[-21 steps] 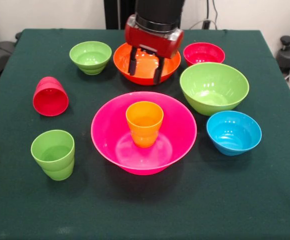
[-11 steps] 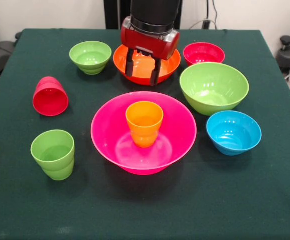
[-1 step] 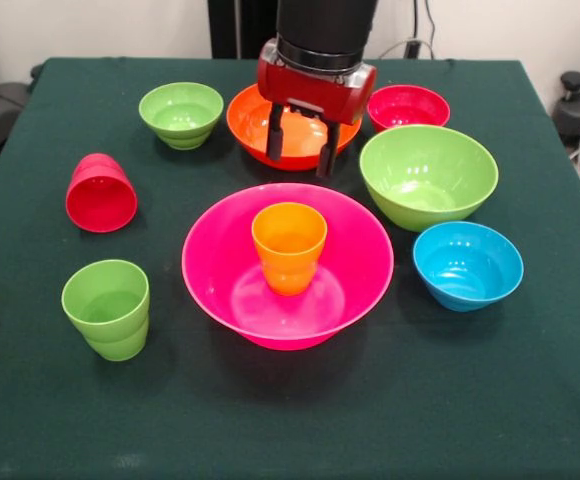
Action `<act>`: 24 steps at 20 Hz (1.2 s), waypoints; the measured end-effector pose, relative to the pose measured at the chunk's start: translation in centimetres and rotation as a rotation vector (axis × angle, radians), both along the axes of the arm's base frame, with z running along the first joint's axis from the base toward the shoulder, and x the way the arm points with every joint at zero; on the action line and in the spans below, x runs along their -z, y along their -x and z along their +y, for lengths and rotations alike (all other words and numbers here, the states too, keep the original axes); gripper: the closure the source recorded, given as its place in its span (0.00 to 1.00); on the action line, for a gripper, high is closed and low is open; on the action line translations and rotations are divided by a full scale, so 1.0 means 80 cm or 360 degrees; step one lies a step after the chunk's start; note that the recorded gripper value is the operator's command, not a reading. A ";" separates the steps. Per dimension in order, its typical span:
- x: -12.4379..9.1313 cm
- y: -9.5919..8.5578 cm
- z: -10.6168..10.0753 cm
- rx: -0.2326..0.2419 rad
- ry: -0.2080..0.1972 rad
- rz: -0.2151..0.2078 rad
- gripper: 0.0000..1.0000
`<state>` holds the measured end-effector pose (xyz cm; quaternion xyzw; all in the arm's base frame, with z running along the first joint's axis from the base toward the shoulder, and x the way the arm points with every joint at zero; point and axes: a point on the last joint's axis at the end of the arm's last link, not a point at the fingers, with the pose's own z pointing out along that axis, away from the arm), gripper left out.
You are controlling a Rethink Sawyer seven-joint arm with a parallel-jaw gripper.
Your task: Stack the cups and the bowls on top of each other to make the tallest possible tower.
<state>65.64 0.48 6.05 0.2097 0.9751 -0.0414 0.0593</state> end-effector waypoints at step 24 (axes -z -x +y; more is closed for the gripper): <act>0.024 0.028 0.044 0.0098 0.0135 0.0079 0.00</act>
